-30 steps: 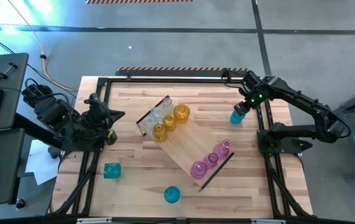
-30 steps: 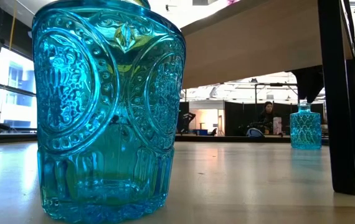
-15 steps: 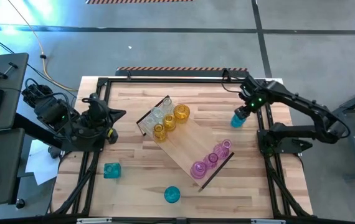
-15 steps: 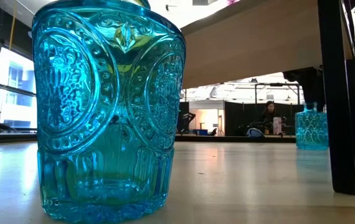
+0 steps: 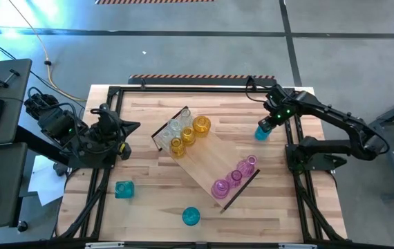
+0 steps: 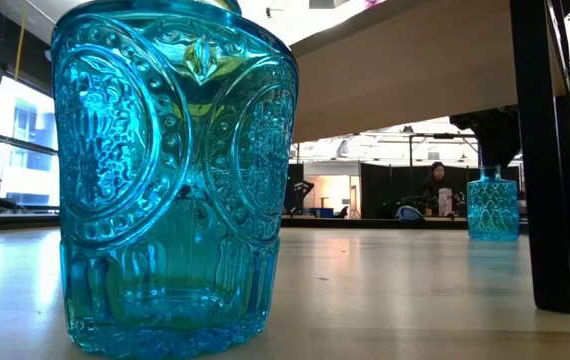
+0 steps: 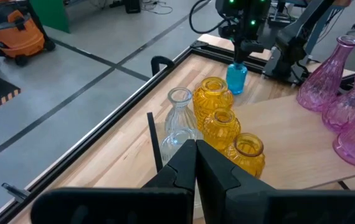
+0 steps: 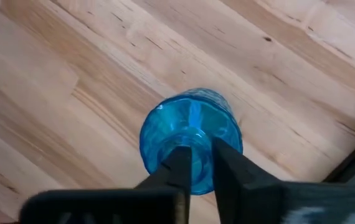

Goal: Sort vases onto shelf
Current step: Put the top blue flower vase on the shelf

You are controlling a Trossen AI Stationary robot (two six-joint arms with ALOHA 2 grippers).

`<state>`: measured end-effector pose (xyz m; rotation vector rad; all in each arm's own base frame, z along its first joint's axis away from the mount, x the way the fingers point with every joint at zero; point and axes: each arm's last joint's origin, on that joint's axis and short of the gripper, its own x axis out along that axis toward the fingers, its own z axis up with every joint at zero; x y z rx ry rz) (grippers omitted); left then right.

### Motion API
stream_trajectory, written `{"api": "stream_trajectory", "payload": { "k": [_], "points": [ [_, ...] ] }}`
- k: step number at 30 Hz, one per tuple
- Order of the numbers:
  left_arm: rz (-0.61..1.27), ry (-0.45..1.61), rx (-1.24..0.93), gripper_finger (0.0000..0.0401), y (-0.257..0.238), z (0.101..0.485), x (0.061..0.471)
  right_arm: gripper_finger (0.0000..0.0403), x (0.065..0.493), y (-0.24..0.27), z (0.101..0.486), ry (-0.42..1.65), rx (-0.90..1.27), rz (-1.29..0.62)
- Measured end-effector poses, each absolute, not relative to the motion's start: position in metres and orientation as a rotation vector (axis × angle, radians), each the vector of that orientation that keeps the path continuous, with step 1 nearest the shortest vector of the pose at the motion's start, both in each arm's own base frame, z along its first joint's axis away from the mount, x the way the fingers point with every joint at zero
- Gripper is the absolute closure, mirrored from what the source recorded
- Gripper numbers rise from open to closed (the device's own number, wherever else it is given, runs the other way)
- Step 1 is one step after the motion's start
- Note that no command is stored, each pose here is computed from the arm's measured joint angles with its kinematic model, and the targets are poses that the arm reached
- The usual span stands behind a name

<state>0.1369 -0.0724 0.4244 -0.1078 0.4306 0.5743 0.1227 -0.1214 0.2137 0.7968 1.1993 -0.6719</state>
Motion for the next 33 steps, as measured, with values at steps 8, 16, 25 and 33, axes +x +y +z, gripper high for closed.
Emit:
{"api": "stream_trajectory", "payload": {
  "k": [8, 16, 25, 33],
  "points": [
    [0.561, 0.444, -0.116, 0.0401, -0.073, 0.424, 0.137, 0.0389, 0.125, -0.122, 0.217, 1.185, 0.796, -0.679],
    [0.560, 0.445, -0.115, 0.0401, -0.073, 0.424, 0.137, 0.0399, 0.148, -0.119, 0.261, 1.073, 0.734, -0.619],
    [0.561, 0.445, -0.114, 0.0401, -0.073, 0.424, 0.137, 0.0401, 0.167, -0.090, 0.337, 0.961, 0.699, -0.524],
    [0.548, 0.461, -0.053, 0.0401, -0.073, 0.424, 0.137, 0.0402, 0.186, -0.062, 0.413, 0.867, 0.639, -0.442]
  ]
}}
